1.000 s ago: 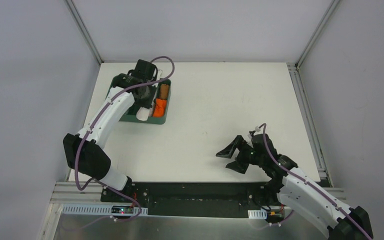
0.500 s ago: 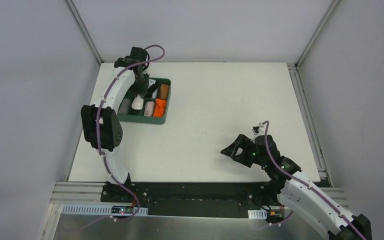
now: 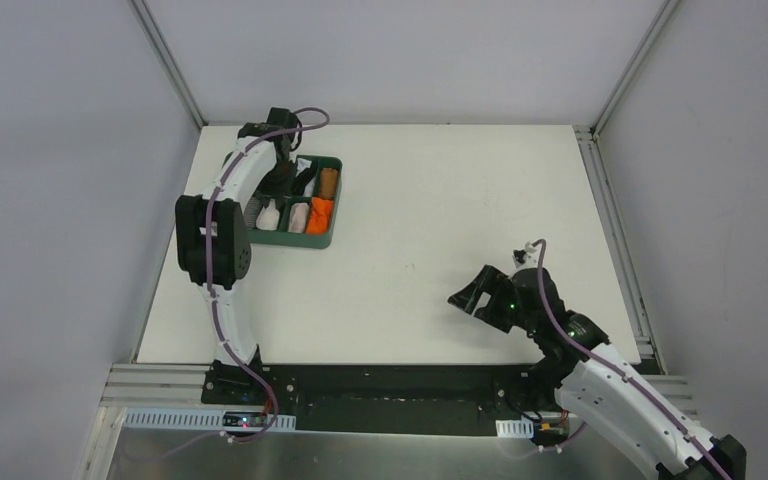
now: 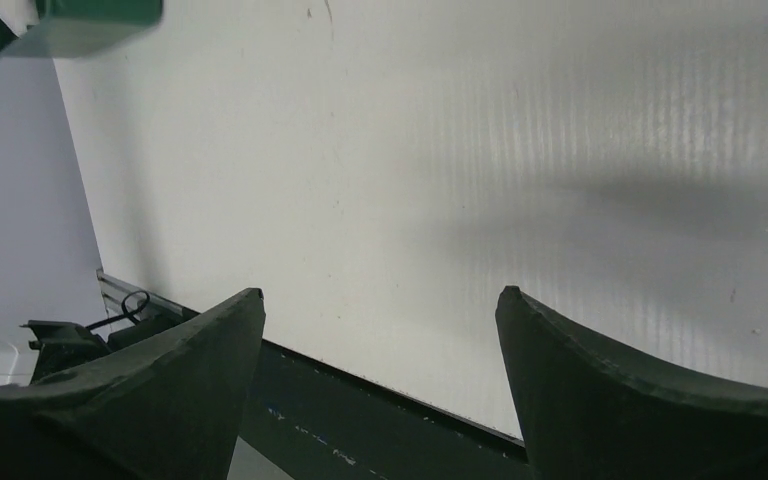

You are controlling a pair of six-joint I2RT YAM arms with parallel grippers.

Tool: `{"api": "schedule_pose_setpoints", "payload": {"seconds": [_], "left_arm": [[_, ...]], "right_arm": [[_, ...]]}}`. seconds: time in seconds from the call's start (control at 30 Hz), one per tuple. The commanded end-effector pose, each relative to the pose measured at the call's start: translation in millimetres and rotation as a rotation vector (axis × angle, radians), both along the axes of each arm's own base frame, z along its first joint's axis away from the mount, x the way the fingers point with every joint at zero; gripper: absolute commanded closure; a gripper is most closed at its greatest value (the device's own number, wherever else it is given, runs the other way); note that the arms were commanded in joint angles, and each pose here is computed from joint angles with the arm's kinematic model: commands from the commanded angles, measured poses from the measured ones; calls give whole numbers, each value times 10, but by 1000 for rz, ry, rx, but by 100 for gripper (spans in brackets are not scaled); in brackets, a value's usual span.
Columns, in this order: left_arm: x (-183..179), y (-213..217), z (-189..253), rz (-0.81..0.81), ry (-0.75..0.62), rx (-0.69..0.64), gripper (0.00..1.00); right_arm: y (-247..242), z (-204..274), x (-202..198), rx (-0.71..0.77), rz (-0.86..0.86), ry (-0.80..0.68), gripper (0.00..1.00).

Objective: Roll the underwear
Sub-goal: Place the underwear in the storage box.

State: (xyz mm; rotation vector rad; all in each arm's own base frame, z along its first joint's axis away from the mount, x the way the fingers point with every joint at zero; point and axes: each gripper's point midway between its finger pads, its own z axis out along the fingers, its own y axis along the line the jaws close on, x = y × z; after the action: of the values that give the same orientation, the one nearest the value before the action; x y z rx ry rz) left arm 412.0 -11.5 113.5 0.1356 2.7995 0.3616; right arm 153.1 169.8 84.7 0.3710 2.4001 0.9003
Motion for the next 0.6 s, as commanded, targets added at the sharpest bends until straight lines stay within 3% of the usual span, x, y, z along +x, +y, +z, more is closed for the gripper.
{"api": "schedule_pose_setpoints", "payload": {"seconds": [0.0, 0.2, 0.43, 0.5, 0.57], "left_arm": [[-69, 124, -197, 22, 63, 37, 100], [-167, 114, -439, 8, 156, 37, 100], [-110, 101, -561, 25, 173, 36, 99], [-91, 97, -592, 25, 179, 35, 92], [-82, 115, -613, 30, 184, 48, 73]], "right_arm": [[-192, 483, 205, -68, -79, -147, 11], [-355, 827, 291, -150, -104, -239, 11], [-322, 944, 317, -125, -112, -249, 11], [-303, 953, 306, -104, -118, -240, 11], [-285, 962, 304, -82, -127, -233, 11]]}}
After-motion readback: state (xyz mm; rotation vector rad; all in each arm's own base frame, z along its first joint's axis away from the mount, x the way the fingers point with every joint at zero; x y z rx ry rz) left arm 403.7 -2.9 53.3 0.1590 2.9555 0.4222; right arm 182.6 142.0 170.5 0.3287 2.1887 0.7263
